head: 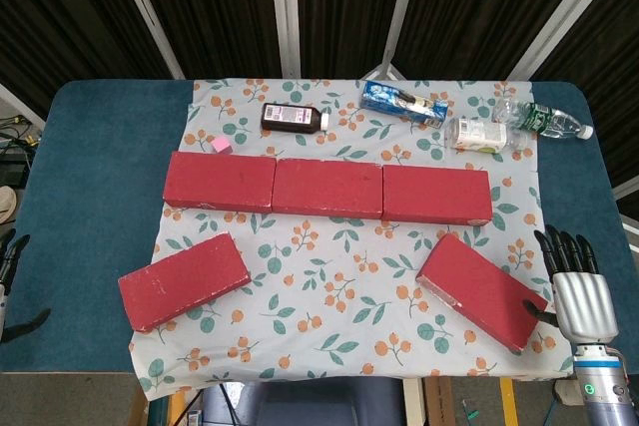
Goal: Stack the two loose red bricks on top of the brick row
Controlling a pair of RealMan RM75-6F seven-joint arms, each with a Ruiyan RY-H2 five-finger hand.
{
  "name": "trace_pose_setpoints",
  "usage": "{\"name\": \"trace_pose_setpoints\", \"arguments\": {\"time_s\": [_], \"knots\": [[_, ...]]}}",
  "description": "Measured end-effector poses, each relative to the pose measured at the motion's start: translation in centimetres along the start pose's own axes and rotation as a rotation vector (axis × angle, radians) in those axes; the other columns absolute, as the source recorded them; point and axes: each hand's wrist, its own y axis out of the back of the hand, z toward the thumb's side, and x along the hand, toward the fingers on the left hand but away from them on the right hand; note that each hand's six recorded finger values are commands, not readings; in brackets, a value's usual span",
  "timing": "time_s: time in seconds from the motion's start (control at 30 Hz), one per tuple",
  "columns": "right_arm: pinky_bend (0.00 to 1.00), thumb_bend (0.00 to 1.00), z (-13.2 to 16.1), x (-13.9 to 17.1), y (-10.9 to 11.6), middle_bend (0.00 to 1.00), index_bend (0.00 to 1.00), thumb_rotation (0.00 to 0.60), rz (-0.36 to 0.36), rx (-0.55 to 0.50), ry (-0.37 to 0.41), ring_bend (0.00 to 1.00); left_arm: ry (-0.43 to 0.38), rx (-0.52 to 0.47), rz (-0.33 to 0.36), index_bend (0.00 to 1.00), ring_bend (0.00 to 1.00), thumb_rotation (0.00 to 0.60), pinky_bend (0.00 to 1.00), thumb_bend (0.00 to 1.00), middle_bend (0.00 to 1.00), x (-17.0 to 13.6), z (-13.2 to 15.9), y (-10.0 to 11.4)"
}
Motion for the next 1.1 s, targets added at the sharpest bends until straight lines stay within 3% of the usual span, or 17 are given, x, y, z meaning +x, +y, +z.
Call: {"name": "trace_pose_setpoints", "arguments": {"time_s": [0.8, 1.1], "knots": [[0.0, 0.15, -0.23, 0.09, 0.24, 0.0, 0.0, 0.6, -0.016, -0.054, -0.065, 0.0, 0.009, 0.005, 0.028, 0.0, 0.0, 0.6, 0.08, 0.0, 0.0, -0.43, -0.1, 0.5], [0.0, 0.15, 0.46, 0.44, 0.35, 0.0, 0.0, 0.6, 0.005, -0.127, -0.071, 0.0, 0.002, 0.0, 0.015, 0.0, 0.0, 0.6, 0.08, 0.0, 0.0, -0.72, 0.26, 0.31]]}}
